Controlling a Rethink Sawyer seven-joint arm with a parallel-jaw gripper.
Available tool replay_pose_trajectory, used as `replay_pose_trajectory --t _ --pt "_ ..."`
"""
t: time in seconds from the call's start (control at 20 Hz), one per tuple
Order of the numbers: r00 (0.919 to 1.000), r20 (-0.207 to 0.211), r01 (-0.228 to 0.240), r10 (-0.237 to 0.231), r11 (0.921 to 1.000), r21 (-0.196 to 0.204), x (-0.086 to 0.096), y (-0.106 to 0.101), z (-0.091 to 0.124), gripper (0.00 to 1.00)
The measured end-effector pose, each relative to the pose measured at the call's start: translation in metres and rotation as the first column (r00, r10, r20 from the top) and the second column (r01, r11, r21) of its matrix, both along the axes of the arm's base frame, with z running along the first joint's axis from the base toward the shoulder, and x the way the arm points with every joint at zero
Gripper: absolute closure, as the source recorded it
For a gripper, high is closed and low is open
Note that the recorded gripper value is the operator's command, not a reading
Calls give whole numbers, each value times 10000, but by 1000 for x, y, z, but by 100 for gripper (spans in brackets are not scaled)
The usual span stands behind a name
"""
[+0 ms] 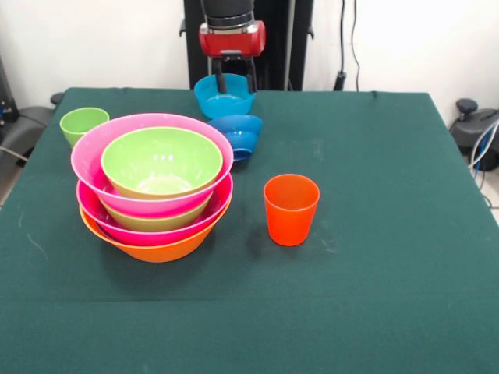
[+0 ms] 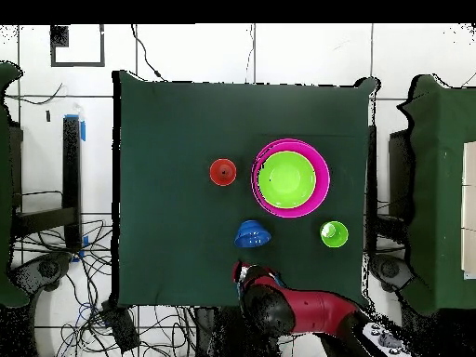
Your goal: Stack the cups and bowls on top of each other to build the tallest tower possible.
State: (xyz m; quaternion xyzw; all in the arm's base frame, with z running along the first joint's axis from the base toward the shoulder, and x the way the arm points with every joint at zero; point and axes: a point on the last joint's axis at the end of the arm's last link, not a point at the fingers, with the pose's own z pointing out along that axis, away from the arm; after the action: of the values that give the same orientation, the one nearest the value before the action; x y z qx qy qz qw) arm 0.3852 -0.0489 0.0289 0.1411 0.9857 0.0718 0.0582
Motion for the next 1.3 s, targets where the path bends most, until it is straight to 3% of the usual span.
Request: replay_pose_trajectory --t 0.65,1.0,1.3 --pt "9999 -82 115 -116 9997 -205 -4 -8 6 0" --pt "9964 -802 268 -275 9996 -99 -30 -4 -11 0" --pt "9938 -1076 286 -267 9995 159 -47 9 -27 0"
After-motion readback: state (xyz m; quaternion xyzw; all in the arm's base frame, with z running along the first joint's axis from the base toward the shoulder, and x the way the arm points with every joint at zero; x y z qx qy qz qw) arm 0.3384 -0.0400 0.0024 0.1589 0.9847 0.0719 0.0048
